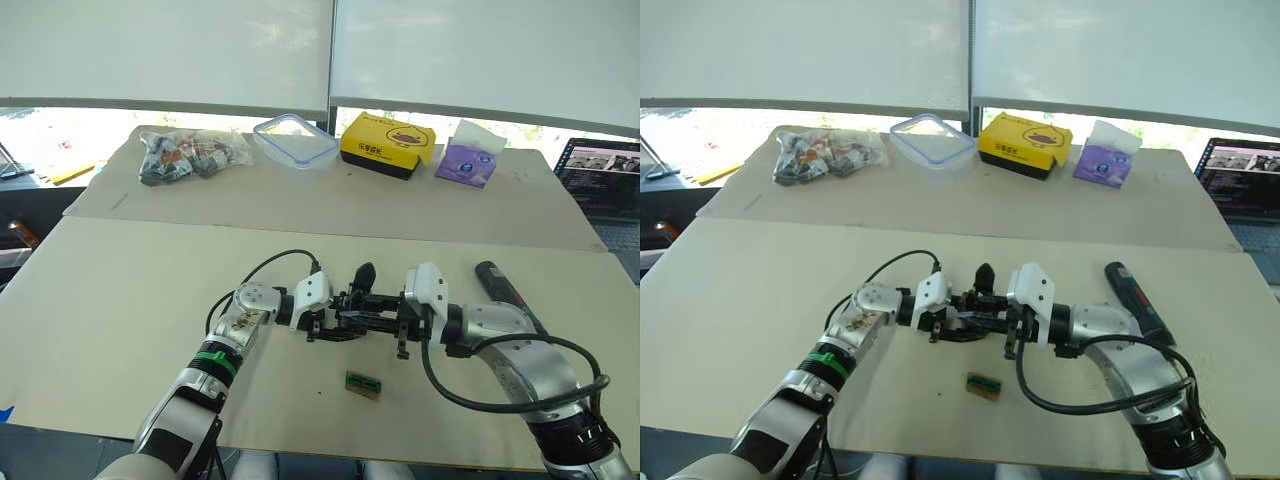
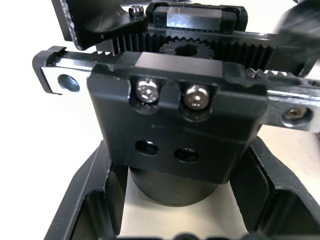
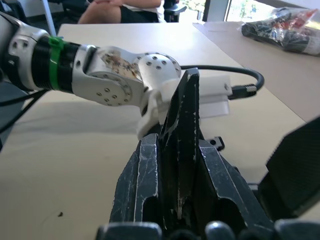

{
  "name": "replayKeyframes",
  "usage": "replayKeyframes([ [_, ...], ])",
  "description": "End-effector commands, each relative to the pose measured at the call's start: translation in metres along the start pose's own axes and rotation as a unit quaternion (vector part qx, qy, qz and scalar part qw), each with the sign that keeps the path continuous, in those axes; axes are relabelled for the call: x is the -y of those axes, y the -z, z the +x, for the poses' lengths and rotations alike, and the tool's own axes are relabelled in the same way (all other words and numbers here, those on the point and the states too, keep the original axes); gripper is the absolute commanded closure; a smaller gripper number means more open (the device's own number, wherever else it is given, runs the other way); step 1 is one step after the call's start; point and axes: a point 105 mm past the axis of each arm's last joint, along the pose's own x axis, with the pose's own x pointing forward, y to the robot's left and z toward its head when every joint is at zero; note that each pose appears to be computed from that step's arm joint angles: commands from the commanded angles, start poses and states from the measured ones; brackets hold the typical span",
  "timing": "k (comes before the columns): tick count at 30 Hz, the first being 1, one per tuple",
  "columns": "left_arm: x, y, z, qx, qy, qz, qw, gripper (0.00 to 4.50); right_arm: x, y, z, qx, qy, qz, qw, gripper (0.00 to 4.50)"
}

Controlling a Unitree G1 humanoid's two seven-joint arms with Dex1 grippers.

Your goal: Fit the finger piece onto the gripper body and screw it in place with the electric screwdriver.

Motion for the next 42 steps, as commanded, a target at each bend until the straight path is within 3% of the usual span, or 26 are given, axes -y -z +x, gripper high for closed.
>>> replayKeyframes([
  [1, 0.004, 0.0, 0.003, -0.004, 0.007, 0.003, 1.0, 2.19, 0.001, -0.005, 0.003, 0.004, -0.002, -0.022, 1.0, 4.1],
  [15, 0.005, 0.001, 0.001, -0.009, 0.006, 0.001, 1.0, 2.19, -0.008, 0.007, -0.001, -0.029, -0.027, -0.002, 0.999, 4.1],
  [29, 0.009, 0.001, 0.003, -0.009, 0.015, 0.009, 1.0, 2.19, 0.007, 0.019, -0.002, -0.079, 0.02, 0.017, 0.997, 4.1],
  [36, 0.01, 0.002, 0.002, -0.01, 0.012, 0.006, 1.0, 2.19, -0.007, 0.019, -0.003, -0.097, -0.024, 0.033, 0.994, 4.1],
  [42, 0.01, 0.002, 0.002, -0.01, 0.011, 0.005, 1.0, 2.19, -0.007, 0.023, -0.004, -0.112, -0.021, 0.044, 0.993, 4.1],
])
